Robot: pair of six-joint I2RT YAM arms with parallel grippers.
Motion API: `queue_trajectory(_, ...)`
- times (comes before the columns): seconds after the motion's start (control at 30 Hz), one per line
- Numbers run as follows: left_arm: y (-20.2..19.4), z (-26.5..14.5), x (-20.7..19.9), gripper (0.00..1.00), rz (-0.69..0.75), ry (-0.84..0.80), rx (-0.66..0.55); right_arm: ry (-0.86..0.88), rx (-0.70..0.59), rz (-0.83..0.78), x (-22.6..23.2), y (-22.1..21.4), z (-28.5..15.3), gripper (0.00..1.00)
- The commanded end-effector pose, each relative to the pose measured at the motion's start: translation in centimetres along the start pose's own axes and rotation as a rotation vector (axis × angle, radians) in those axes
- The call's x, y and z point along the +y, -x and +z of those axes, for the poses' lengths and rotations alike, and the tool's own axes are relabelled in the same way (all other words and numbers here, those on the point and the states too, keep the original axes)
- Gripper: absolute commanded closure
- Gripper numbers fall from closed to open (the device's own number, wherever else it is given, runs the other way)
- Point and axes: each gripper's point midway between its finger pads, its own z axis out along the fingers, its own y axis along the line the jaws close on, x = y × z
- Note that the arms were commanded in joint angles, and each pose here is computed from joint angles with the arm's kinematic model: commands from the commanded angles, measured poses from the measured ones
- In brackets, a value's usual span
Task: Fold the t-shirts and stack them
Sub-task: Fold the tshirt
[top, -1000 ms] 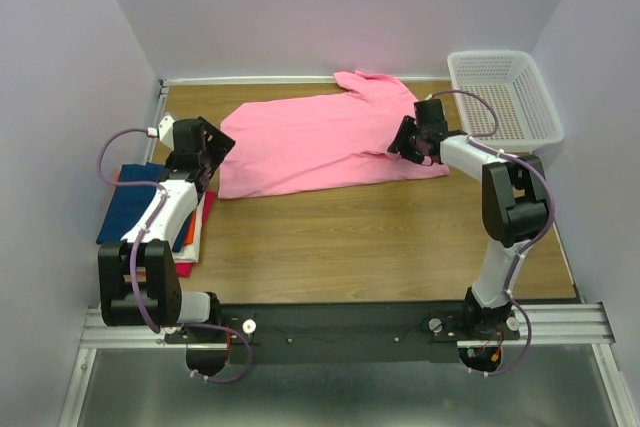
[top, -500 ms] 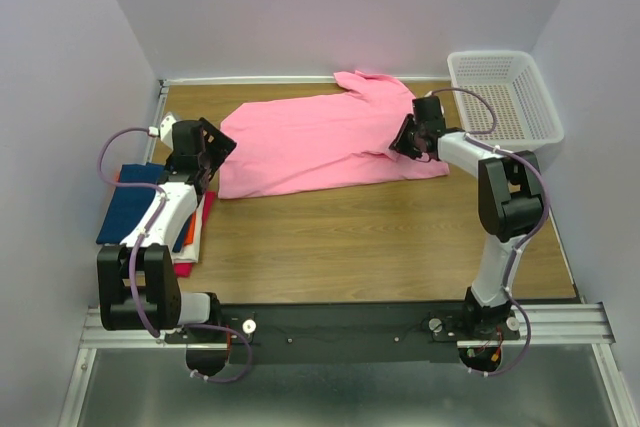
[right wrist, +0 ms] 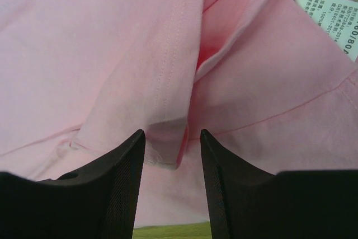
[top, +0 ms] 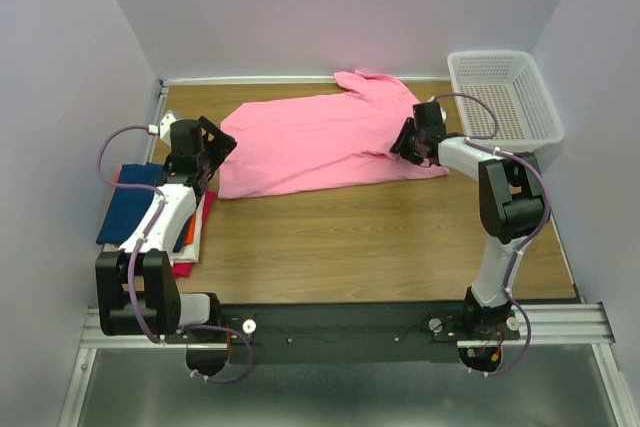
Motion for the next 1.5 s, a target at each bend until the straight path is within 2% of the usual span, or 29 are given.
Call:
queue_trajectory(0.0, 0.6, -0.7, -1.1, 0.05, 0.021, -0.044, -0.016, 0.042, -0.034, 0.016, 1.2, 0.7, 0.3, 0.49)
queue_trajectory(0.13, 0.8, -0.7, -1.2, 0.05, 0.022, -0.048, -0.018, 0.064, -0.034, 0.026, 1.9, 1.2, 0.7, 0.52)
queue_trajectory(0.37, 0.9, -0.6, -1.4, 0.05, 0.032, -0.048, -0.019, 0.119, -0.03, 0.025, 3.7, 2.2, 1.6, 0.77)
queue_trajectory(0.43, 0.9, -0.5, -1.5, 0.05, 0.034, -0.048, -0.017, 0.128, -0.022, 0.026, 4.0, 2.1, 1.9, 0.79)
queue_trajectory(0.7, 0.8, 0.0, -1.8, 0.06, 0.042, -0.055, 0.002, 0.191, -0.032, 0.025, 6.4, 4.0, 3.5, 0.79)
queue_trajectory(0.87, 0.7, 0.0, -2.1, 0.06, 0.05, -0.068, 0.015, 0.224, -0.046, 0.012, 7.7, 5.3, 4.3, 0.74)
queue_trajectory(1.03, 0.5, -0.3, -2.1, 0.06, 0.07, -0.077, 0.02, 0.174, -0.157, -0.025, 7.3, 8.3, 1.1, 0.67)
queue_trajectory(1.17, -1.0, -0.7, -2.5, 0.06, 0.086, -0.101, 0.049, 0.121, -0.189, -0.049, 5.5, 8.0, -1.4, 0.57)
queue_trajectory(1.33, -1.1, -1.7, -3.0, 0.06, 0.108, -0.139, 0.058, 0.113, -0.148, -0.066, 4.2, 5.8, -2.4, 0.59)
queue_trajectory(1.47, -0.8, -2.5, -3.8, 0.07, 0.175, -0.178, 0.065, 0.077, -0.097, -0.083, 2.8, 3.1, -1.6, 0.62)
